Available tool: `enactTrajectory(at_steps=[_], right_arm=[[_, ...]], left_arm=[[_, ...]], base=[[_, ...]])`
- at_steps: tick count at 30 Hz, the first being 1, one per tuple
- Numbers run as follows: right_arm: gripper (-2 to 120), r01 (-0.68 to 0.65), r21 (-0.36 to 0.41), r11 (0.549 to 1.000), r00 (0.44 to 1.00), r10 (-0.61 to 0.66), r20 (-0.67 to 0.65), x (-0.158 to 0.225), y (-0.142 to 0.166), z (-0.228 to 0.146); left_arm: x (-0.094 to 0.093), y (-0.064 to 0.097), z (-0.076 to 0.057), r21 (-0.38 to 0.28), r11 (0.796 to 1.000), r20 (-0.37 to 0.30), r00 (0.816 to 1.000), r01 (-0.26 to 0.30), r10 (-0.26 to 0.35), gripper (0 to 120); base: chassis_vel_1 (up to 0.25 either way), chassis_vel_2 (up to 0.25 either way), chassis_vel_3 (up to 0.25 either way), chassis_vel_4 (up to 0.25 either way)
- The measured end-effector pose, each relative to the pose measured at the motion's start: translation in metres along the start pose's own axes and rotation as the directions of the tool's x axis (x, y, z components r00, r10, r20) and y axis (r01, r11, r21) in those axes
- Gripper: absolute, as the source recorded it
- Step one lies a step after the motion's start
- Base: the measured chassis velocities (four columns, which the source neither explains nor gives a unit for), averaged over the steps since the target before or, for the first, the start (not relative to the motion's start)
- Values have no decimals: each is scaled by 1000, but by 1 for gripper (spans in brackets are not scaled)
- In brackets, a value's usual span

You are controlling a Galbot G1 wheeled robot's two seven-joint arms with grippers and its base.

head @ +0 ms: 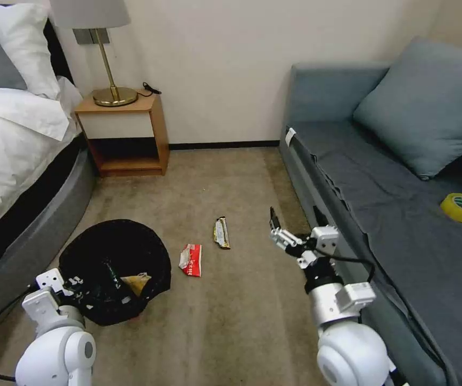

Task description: Pick up the trash bin, then pick up the garbage on the floor and place it into the trash bin.

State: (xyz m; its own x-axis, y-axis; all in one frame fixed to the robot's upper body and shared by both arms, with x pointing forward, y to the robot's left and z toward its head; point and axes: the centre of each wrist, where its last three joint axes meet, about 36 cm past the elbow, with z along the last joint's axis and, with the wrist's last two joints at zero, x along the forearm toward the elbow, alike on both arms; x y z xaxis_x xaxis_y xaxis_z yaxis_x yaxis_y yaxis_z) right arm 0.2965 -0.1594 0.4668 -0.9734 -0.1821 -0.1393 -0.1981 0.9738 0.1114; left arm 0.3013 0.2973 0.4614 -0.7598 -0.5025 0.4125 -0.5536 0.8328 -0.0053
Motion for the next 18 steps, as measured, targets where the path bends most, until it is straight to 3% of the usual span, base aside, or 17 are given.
enactTrajectory(at_steps=[6,18], right_arm=[[100,3,-2,1000,1000,-3,-2,0,1,1],[100,24,10,1000,1000,-24,-7,-1,2,6]], left_arm=[[1,2,0,0,1000,2,1000,3,-3,3],[2,3,0,0,1000,3,1000,5,-5,3]], base=[[-95,95,90,-95],[-178,193,191,-192]])
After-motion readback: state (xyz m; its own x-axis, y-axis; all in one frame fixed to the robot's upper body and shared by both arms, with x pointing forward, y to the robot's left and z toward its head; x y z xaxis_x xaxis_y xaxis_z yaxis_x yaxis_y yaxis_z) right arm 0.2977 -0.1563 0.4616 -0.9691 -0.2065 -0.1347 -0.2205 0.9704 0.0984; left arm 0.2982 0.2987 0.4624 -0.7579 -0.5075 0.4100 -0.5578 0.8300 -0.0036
